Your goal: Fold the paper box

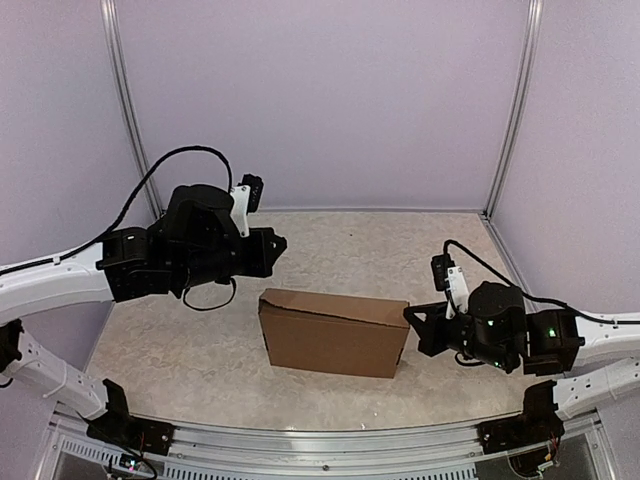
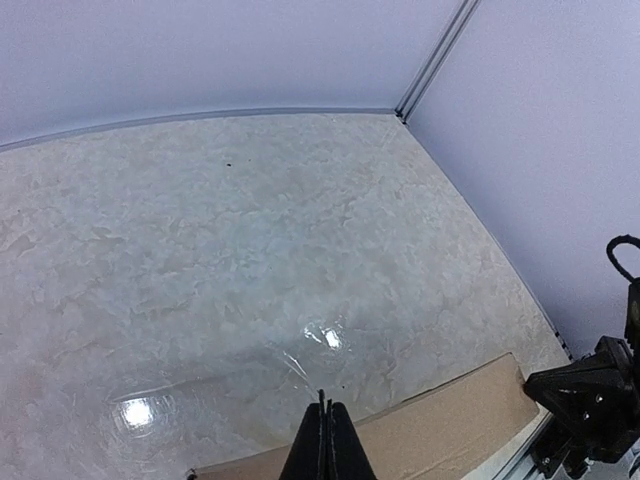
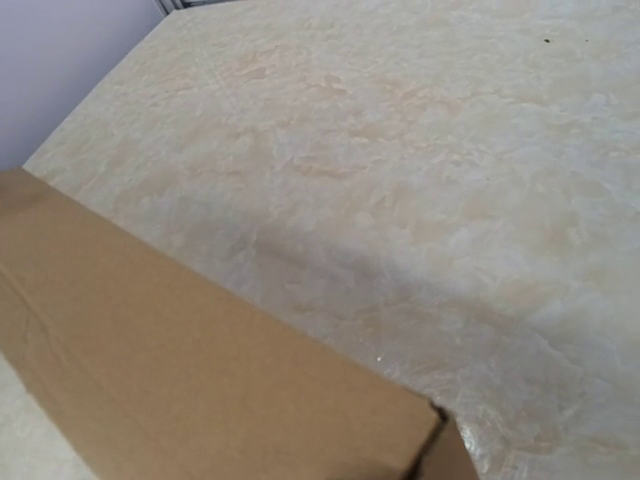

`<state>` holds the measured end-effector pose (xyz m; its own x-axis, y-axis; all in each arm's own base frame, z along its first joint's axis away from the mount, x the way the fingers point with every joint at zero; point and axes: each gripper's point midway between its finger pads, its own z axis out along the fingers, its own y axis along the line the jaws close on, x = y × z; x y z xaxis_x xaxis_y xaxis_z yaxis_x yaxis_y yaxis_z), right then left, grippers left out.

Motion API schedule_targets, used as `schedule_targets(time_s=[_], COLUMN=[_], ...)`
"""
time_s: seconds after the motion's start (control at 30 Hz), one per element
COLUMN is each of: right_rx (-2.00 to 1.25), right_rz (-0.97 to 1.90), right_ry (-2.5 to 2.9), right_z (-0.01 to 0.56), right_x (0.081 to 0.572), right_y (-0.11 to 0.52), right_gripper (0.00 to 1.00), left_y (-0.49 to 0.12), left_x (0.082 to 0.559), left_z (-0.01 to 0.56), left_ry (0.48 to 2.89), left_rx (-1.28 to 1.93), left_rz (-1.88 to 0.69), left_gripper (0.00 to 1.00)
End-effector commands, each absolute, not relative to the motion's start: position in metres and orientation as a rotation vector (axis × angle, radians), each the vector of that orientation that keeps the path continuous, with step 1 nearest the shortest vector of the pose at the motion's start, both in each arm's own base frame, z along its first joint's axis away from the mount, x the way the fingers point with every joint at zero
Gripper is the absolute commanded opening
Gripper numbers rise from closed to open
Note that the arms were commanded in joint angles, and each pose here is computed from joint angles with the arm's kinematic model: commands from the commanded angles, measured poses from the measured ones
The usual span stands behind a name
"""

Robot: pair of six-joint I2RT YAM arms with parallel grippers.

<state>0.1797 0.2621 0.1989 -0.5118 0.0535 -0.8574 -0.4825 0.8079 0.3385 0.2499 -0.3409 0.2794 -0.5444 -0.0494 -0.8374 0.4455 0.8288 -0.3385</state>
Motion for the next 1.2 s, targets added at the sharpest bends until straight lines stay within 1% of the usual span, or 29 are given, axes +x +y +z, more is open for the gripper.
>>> schedule_targets(time_s=[0.0,0.13,0.27,0.37,0.53,0.67,0.8,1.17], right_rx=[-0.420,-0.426,-0.427,-0.428,-0.426,-0.431,-0.443,-0.554], right_rz=[0.552,0.548,0.547,0.549,0.555,0.561,0.573,0.672], right_ry=[2.117,2.118,2.124,2.132,2.134,2.126,2.106,1.941], right_z=[0.162,0.162,0.160,0.158,0.159,0.163,0.173,0.249], right_x=[0.175,0.176,0.175,0.175,0.174,0.174,0.176,0.180], right_y=[0.254,0.255,0.256,0.255,0.256,0.259,0.265,0.304], right_gripper=[0.00,0.00,0.00,0.00,0.00,0.00,0.00,0.00], left_y=[-0.320,-0.316,-0.307,-0.308,-0.296,-0.288,-0.286,-0.294], left_x=[0.238,0.221,0.212,0.203,0.194,0.192,0.193,0.198], left_z=[0.283,0.269,0.224,0.195,0.150,0.155,0.188,0.246], left_ry=[2.057,2.066,2.126,2.147,2.234,2.214,2.130,1.995], left_rx=[0.440,0.561,0.591,0.599,0.560,0.547,0.549,0.561], left_rz=[-0.715,-0.787,-0.802,-0.880,-0.880,-0.874,-0.902,-0.942], left_gripper=[0.00,0.00,0.00,0.00,0.00,0.00,0.00,0.00])
